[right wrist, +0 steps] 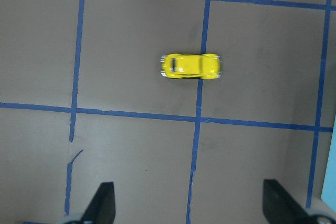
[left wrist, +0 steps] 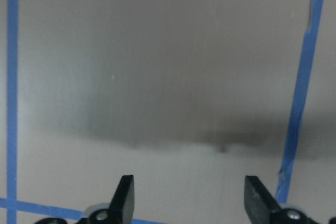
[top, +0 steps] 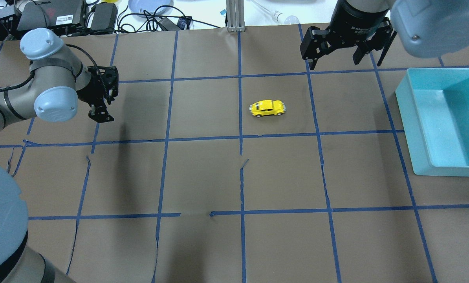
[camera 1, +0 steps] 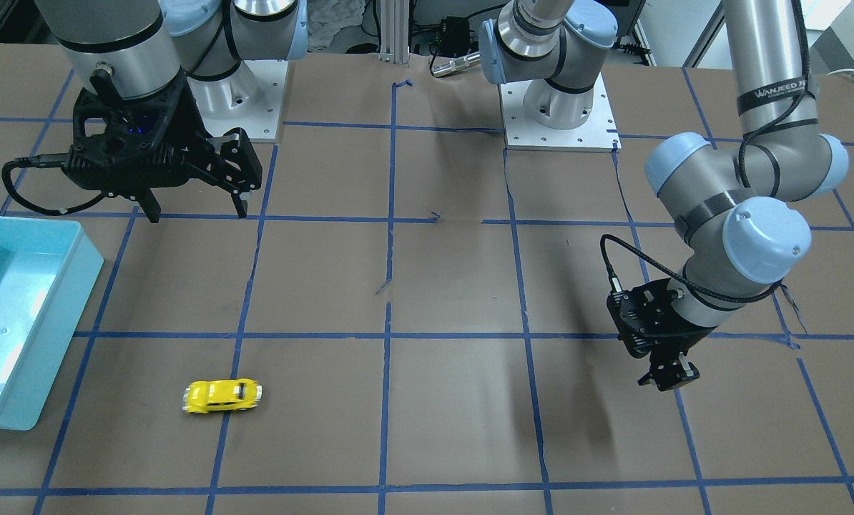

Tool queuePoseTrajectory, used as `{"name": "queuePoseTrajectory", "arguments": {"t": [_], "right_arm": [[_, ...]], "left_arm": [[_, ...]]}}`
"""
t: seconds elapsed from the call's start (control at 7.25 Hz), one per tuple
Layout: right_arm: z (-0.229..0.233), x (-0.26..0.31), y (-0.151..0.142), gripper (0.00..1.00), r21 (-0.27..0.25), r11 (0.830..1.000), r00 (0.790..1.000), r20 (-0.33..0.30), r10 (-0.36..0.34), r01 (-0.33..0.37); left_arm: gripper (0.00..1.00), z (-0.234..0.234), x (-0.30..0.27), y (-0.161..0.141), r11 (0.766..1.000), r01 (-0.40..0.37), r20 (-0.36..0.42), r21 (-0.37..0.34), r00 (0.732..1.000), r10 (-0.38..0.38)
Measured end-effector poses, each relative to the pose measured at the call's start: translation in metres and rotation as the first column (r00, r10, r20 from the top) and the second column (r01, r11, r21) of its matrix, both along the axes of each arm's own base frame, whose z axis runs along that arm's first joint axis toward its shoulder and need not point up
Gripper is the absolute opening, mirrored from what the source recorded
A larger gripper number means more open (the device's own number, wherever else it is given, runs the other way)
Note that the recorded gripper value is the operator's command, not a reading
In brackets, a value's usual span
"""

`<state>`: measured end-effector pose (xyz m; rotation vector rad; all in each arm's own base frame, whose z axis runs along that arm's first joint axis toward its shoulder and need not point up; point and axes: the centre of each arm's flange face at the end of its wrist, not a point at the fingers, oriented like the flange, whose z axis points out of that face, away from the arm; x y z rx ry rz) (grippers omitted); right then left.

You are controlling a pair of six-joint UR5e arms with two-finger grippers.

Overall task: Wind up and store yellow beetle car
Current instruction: 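Raise the left gripper away as the car rolls toward the blue bin, then move the right gripper toward the yellow car beside the blue bin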

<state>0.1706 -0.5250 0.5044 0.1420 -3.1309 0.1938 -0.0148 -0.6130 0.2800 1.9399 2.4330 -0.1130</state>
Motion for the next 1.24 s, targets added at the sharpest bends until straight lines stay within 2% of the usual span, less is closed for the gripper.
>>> {"name": "queuePoseTrajectory", "arguments": {"t": [0.28, 0.41, 0.69, 0.97, 1.1, 1.24], "right_arm": [[0.000, 0.000, 0.000, 1.00, 0.000, 1.000, 1.000, 0.000, 0.000, 0.000], [0.000, 0.000, 0.000, 1.00, 0.000, 1.000, 1.000, 0.000, 0.001, -0.001], [0.000, 0.000, 0.000, 1.00, -0.001, 1.000, 1.000, 0.000, 0.002, -0.002], [0.003, -0.004, -0.003, 1.00, -0.008, 1.000, 1.000, -0.002, 0.003, -0.003], [0.006, -0.010, -0.007, 1.00, -0.017, 1.000, 1.000, -0.004, -0.009, 0.009], [0.015, -0.016, -0.009, 1.00, -0.034, 0.999, 1.000, -0.004, -0.024, 0.024]], "left_arm": [[0.78, 0.059, -0.040, 0.017, 0.987, -0.162, -0.014, 0.003, 0.987, 0.162], [0.81, 0.085, -0.059, 0.030, 0.965, -0.261, -0.022, 0.017, 0.965, 0.261], [0.86, 0.141, -0.109, 0.070, 0.897, -0.438, -0.024, 0.056, 0.898, 0.440], [0.90, 0.180, -0.132, 0.099, 0.797, -0.600, -0.021, 0.074, 0.798, 0.603], [0.92, 0.192, -0.136, 0.108, 0.731, -0.678, -0.025, 0.080, 0.732, 0.681], [0.92, 0.199, -0.136, 0.114, 0.654, -0.752, -0.029, 0.079, 0.654, 0.756]]}}
